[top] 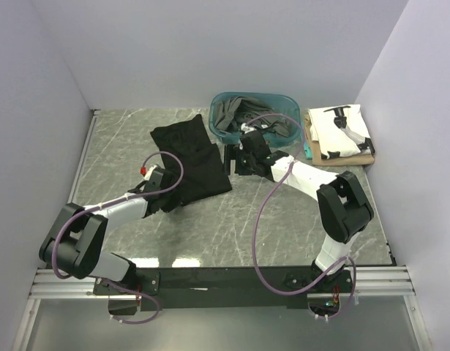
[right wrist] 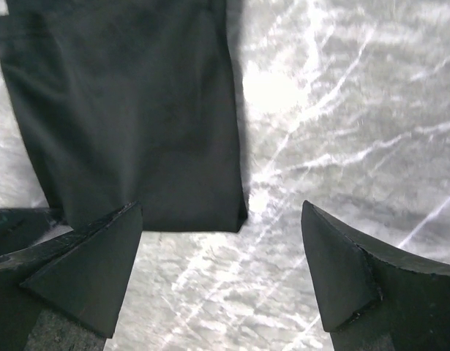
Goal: Fold and stack the t-shirts
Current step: Fold the tshirt
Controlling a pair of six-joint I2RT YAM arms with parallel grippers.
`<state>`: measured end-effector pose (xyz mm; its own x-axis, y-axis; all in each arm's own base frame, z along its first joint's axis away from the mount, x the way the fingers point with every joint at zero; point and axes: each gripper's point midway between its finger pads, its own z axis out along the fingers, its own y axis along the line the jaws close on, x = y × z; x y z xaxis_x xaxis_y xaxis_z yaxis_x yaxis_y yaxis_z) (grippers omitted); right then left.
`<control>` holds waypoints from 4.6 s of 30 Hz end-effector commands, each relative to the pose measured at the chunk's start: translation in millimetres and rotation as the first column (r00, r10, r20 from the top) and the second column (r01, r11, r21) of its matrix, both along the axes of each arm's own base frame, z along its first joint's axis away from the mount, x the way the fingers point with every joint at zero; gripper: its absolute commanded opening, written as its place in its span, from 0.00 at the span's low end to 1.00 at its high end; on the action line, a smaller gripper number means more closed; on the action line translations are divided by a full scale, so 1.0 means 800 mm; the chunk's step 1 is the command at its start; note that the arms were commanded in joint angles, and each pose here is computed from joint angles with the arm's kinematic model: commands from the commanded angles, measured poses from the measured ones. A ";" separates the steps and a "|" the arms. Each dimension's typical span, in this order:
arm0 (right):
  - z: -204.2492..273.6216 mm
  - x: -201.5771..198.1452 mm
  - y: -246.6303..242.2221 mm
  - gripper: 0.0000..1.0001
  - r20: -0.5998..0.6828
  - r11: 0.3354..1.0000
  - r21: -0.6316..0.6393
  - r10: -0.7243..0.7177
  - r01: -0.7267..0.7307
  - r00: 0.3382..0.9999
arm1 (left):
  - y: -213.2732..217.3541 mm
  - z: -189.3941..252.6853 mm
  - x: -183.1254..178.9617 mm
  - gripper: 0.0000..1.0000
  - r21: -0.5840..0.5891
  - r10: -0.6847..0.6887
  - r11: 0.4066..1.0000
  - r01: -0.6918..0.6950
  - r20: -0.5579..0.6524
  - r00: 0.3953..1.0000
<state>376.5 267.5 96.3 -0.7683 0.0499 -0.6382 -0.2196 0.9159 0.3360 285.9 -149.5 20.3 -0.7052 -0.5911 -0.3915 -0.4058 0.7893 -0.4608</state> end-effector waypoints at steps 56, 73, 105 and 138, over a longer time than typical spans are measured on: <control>-0.094 -0.122 -0.034 0.00 -0.260 0.988 -0.087 0.098 -0.124 0.961 | -0.027 0.006 -0.105 0.01 -0.014 -0.131 0.991 0.131 -0.022 0.991; -0.075 -0.278 -0.095 0.00 -0.365 0.979 -0.153 0.069 -0.133 0.929 | -0.092 0.042 -0.226 0.01 -0.165 -0.304 0.940 0.297 -0.017 0.952; 0.152 -0.084 -0.021 0.00 0.015 0.989 -0.081 0.124 -0.122 0.992 | -0.014 0.230 -0.017 0.01 -0.028 0.138 0.990 -0.138 0.385 0.912; 0.209 -0.113 0.059 0.00 0.086 0.778 0.346 0.530 -0.525 0.843 | 0.042 0.237 -0.026 0.01 -0.125 0.396 0.918 -0.376 0.341 0.853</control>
<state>294.4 312.1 238.8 -0.7795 -0.1718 -0.6024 -0.5721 0.5870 0.5729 262.2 -126.0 193.0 -0.3219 -0.7725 -0.5474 -0.4650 0.6326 -0.6194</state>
